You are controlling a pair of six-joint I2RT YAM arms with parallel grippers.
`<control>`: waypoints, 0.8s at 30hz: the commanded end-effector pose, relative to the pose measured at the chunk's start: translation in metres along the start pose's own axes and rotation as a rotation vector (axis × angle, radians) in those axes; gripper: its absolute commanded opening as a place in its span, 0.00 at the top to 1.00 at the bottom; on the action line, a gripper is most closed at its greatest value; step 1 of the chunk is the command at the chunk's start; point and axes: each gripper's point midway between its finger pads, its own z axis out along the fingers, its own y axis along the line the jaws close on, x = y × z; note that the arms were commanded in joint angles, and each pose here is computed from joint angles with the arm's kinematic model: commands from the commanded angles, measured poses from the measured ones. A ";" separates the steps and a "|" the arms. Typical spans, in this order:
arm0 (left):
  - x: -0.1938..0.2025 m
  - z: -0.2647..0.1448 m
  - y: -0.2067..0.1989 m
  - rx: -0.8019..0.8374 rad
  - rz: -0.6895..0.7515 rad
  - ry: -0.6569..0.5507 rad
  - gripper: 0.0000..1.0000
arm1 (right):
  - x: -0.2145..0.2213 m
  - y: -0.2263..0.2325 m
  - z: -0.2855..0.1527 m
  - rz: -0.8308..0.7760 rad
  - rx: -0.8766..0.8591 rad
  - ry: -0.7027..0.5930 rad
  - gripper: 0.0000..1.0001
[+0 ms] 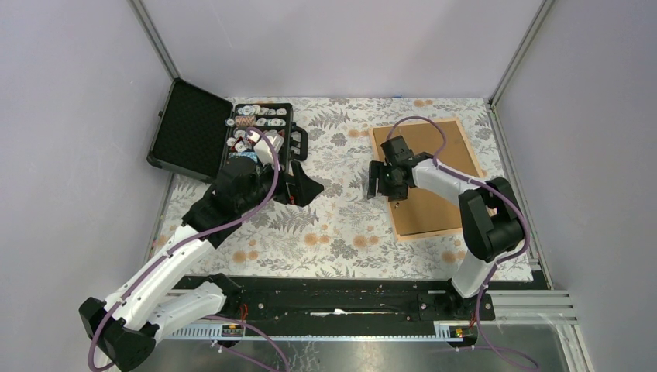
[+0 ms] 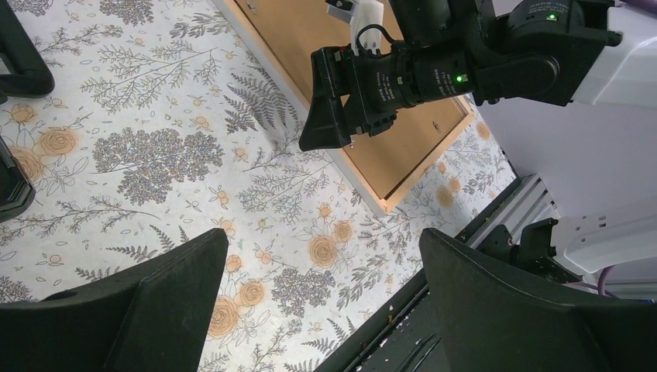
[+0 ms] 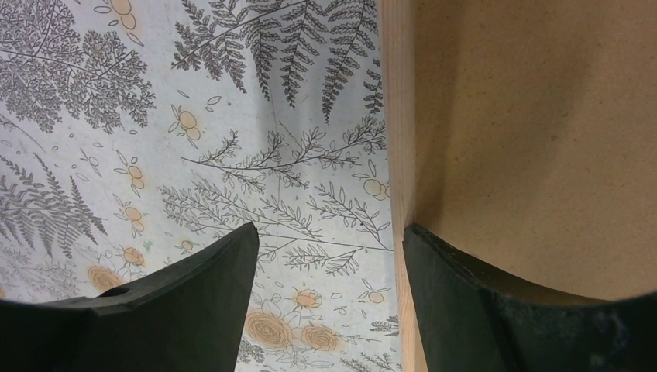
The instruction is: Put the photo into the frame
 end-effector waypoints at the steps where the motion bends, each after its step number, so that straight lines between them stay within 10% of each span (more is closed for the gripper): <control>1: -0.014 0.000 -0.009 0.042 -0.001 -0.053 0.01 | -0.007 -0.015 0.001 0.007 0.100 -0.056 0.24; 24: -0.007 0.013 -0.005 0.022 -0.063 -0.011 0.01 | -0.006 -0.010 -0.032 0.022 0.010 -0.157 0.12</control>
